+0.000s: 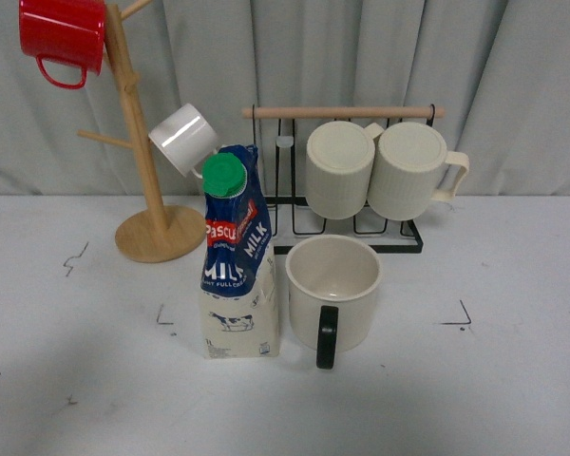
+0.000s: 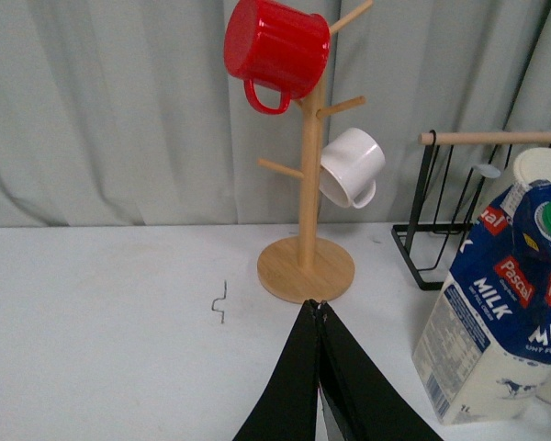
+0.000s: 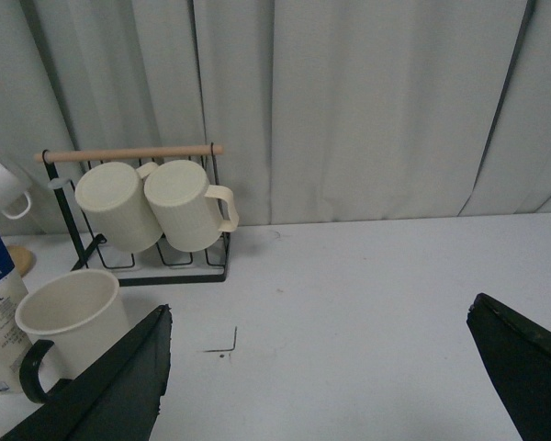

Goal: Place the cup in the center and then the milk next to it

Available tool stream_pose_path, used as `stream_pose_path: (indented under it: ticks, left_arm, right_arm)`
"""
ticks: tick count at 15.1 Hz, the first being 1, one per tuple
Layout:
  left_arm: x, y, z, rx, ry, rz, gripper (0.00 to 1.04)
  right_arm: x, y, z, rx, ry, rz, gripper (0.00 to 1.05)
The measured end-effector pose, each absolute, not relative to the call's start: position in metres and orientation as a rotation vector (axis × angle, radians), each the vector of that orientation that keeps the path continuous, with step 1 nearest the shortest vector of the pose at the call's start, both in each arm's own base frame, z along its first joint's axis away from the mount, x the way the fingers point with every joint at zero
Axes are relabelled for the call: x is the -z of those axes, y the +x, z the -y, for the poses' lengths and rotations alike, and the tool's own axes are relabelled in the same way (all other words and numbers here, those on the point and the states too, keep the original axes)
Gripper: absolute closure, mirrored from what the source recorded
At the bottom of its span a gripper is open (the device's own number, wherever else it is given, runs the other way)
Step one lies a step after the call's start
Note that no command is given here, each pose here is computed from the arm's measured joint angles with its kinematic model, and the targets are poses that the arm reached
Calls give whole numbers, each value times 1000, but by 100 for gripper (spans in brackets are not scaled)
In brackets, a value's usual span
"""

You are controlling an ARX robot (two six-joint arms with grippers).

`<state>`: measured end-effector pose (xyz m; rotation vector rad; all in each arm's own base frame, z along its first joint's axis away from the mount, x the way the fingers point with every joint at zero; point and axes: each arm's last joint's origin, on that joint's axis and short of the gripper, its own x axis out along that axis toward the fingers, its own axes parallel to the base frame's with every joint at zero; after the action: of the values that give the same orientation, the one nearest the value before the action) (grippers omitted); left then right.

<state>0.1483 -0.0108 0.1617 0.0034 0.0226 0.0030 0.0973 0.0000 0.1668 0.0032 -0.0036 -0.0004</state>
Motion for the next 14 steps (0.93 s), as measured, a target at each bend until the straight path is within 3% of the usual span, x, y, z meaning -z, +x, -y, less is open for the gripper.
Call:
stream_pose_path:
  ticks: [14]
  left_arm:
    - [-170, 114, 0, 2, 1, 13, 103]
  right_arm:
    - [-167, 97, 0, 0, 3, 4, 6]
